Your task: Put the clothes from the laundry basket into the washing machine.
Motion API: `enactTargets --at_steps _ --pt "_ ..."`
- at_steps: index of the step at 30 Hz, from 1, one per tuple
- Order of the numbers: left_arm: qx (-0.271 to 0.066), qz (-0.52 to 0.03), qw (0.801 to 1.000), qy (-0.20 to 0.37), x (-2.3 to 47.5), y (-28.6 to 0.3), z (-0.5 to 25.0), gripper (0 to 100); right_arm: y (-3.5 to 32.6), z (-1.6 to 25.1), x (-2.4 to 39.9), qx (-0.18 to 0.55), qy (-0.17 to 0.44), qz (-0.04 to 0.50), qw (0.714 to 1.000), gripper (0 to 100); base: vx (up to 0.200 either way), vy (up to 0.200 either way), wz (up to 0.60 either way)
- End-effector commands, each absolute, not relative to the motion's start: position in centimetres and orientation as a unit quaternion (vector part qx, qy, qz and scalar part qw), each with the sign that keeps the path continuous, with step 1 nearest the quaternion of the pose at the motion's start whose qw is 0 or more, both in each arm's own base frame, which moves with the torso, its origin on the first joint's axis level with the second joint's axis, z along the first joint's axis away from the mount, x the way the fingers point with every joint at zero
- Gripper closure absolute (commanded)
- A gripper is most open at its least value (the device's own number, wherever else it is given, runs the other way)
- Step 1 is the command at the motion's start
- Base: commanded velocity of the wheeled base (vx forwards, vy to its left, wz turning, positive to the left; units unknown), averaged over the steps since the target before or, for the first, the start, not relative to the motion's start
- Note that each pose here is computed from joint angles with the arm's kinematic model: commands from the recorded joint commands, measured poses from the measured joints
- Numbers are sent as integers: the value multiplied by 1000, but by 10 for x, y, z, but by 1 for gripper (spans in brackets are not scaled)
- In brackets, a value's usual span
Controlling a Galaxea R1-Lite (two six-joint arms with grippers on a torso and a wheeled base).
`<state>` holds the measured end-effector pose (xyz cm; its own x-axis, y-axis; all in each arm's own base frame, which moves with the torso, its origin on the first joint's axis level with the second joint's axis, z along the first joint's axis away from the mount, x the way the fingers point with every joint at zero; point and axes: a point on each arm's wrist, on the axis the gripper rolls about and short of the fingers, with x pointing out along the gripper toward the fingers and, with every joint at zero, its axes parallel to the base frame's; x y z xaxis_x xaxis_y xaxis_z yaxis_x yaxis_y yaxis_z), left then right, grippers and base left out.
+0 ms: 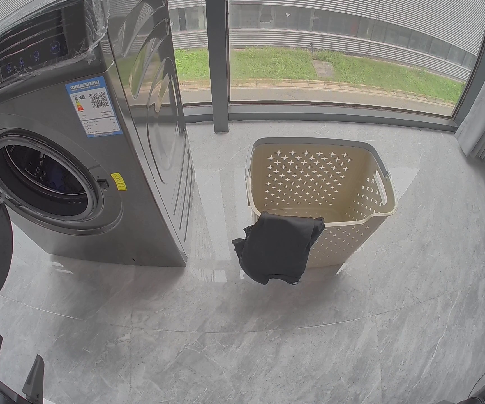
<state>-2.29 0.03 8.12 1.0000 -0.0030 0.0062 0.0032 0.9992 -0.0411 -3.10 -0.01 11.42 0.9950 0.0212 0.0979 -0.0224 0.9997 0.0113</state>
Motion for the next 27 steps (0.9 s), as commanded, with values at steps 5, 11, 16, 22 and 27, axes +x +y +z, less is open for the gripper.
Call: enactTargets --at_steps 5,11,16,22,27 --pt "-20 -2 1000 -2 -23 0 76 0 15 184 61 18 123 135 983 0 0 0 0" --pt "-20 -2 1000 -2 -23 0 76 0 46 172 113 -1 178 215 960 0 0 0 0" --pt "-20 -2 1000 -2 -23 0 76 0 68 157 148 -7 205 233 950 0 0 0 0" --pt "-19 -2 1000 -2 -23 0 76 0 87 140 187 -4 219 235 947 0 0 0 0" --pt "-19 -2 1000 -2 -23 0 76 0 104 126 211 6 224 241 944 0 0 0 0"
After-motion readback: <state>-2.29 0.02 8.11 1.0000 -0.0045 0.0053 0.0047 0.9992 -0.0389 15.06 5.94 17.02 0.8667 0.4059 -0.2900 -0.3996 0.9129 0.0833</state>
